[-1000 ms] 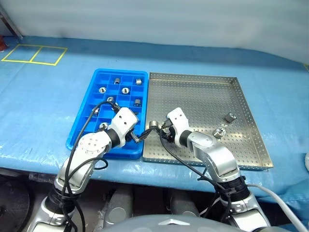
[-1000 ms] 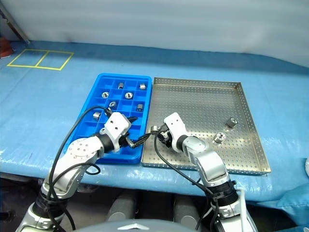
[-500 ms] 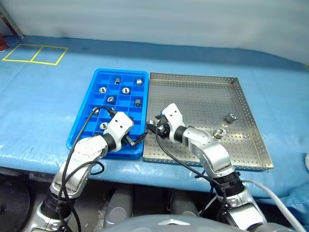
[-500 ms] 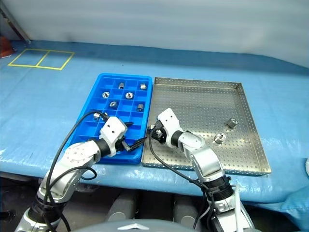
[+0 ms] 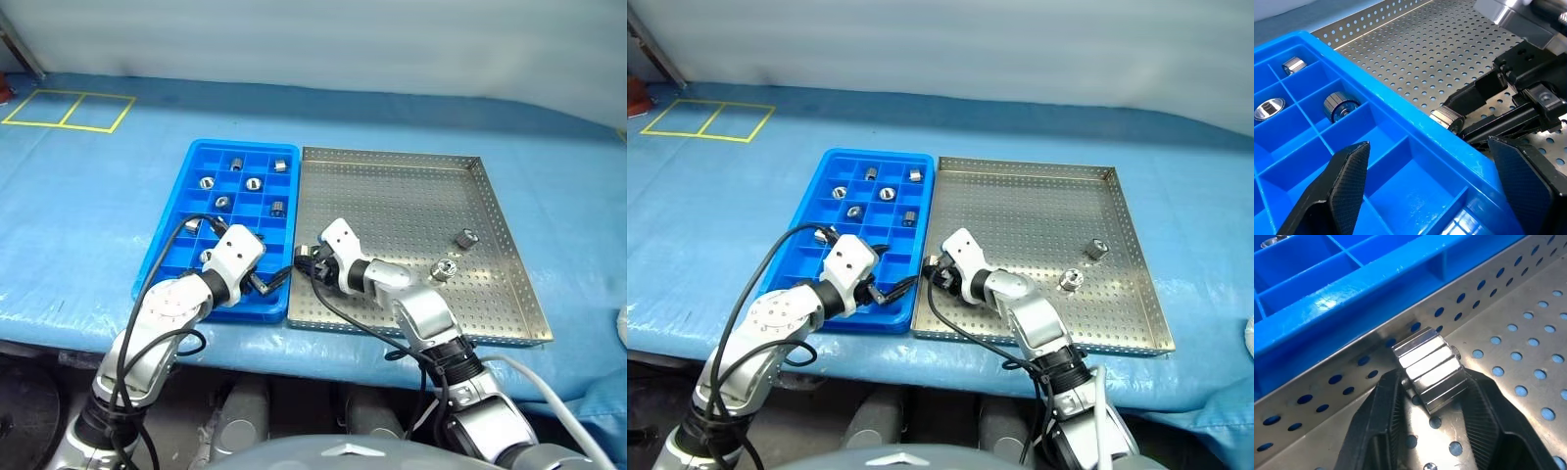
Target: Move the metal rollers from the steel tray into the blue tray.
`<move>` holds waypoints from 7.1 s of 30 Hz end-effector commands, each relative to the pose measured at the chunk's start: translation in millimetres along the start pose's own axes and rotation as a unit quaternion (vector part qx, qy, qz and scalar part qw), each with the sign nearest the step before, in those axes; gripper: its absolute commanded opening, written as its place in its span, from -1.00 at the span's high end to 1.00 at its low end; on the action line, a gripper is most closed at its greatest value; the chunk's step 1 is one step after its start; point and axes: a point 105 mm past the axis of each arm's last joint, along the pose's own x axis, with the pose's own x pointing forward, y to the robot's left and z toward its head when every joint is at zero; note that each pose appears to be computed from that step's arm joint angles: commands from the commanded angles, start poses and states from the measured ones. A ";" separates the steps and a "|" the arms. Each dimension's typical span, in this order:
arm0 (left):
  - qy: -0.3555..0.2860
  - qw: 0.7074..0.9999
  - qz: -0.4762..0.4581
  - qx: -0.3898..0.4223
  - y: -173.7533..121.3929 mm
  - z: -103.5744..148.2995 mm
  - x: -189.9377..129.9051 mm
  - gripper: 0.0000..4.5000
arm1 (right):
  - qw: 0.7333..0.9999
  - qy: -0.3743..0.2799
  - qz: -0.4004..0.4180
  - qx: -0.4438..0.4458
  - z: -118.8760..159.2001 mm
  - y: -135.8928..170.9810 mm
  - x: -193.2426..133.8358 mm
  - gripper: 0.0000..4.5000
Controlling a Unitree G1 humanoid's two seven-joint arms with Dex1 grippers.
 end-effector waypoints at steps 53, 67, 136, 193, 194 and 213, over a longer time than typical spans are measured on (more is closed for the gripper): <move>-0.024 0.997 0.072 -0.027 -5.8 3.1 -35.9 -0.88 | 0.995 -0.079 0.024 -0.062 83.0 -1.1 35.3 0.42; -0.065 0.997 0.036 -0.036 -12.9 19.7 -15.8 -0.88 | 0.986 -0.111 -0.065 -0.110 94.3 -22.2 -9.3 -0.44; -0.109 0.991 -0.077 0.014 -30.4 47.5 19.9 -0.88 | 0.976 0.019 -0.218 -0.021 20.3 -44.8 -97.4 0.16; -0.012 0.994 0.105 -0.036 0.7 -0.8 -56.5 -0.88 | 0.989 -0.012 0.100 -0.109 53.1 78.0 0.8 0.16; -0.012 0.994 0.105 -0.036 0.6 -0.9 -56.4 -0.88 | 0.989 -0.011 0.097 -0.110 52.7 76.8 -0.1 0.16; -0.009 0.994 0.098 -0.037 1.4 -2.5 -55.1 -0.88 | 0.994 0.020 0.023 -0.101 36.8 41.0 -11.9 0.16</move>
